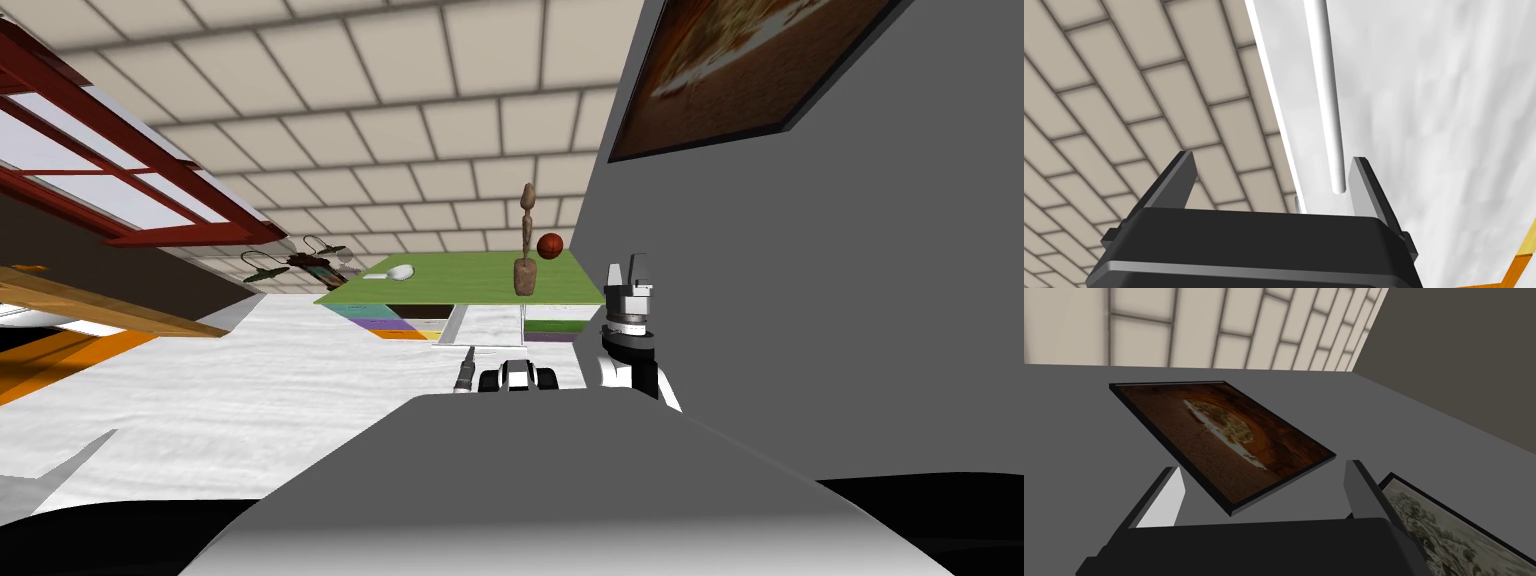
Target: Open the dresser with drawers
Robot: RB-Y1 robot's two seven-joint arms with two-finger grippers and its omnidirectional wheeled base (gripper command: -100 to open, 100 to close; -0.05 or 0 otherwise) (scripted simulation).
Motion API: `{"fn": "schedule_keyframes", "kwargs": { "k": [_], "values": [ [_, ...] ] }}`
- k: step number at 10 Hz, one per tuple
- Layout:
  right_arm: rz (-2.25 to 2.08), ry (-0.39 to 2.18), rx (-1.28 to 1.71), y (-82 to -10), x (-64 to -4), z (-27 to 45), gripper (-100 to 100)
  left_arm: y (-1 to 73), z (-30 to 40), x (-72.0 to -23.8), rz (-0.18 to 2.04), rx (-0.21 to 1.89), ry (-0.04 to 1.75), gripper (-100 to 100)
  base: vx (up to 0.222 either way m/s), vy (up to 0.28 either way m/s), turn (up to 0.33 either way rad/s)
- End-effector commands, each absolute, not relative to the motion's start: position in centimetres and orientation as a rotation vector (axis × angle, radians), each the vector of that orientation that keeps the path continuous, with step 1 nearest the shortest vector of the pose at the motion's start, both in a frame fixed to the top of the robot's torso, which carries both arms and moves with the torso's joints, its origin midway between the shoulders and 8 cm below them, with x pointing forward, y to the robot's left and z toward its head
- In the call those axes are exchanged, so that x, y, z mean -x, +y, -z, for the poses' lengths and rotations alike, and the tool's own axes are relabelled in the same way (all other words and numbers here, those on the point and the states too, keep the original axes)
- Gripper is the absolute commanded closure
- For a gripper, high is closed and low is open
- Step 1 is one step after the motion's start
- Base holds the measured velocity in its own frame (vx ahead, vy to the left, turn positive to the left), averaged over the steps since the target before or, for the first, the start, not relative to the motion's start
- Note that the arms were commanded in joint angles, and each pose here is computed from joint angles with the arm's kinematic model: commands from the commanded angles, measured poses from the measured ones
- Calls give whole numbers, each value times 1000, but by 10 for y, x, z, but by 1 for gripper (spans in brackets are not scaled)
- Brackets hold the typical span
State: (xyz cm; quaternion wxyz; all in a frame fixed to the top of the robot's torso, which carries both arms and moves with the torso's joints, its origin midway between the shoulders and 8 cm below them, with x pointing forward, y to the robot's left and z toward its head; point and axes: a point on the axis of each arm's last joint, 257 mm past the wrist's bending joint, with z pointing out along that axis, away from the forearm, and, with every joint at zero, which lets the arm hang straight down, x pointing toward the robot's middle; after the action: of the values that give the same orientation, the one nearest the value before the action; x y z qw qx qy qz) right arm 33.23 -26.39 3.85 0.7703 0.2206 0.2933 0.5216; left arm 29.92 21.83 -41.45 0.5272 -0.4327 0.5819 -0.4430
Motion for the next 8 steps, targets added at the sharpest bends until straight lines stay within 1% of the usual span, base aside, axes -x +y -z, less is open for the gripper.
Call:
{"fn": "schedule_keyframes", "kwargs": {
  "k": [1, 8],
  "values": [
    [-1131, 636, -478, -264, -332, -39, 0, 218, 407, -301, 1058, 1040, 1391, -100, -8, -1, -12],
    [-1131, 636, -478, -264, -332, -39, 0, 219, 389, -306, 1064, 1035, 1377, -100, -5, -1, -7]
  ]
}}
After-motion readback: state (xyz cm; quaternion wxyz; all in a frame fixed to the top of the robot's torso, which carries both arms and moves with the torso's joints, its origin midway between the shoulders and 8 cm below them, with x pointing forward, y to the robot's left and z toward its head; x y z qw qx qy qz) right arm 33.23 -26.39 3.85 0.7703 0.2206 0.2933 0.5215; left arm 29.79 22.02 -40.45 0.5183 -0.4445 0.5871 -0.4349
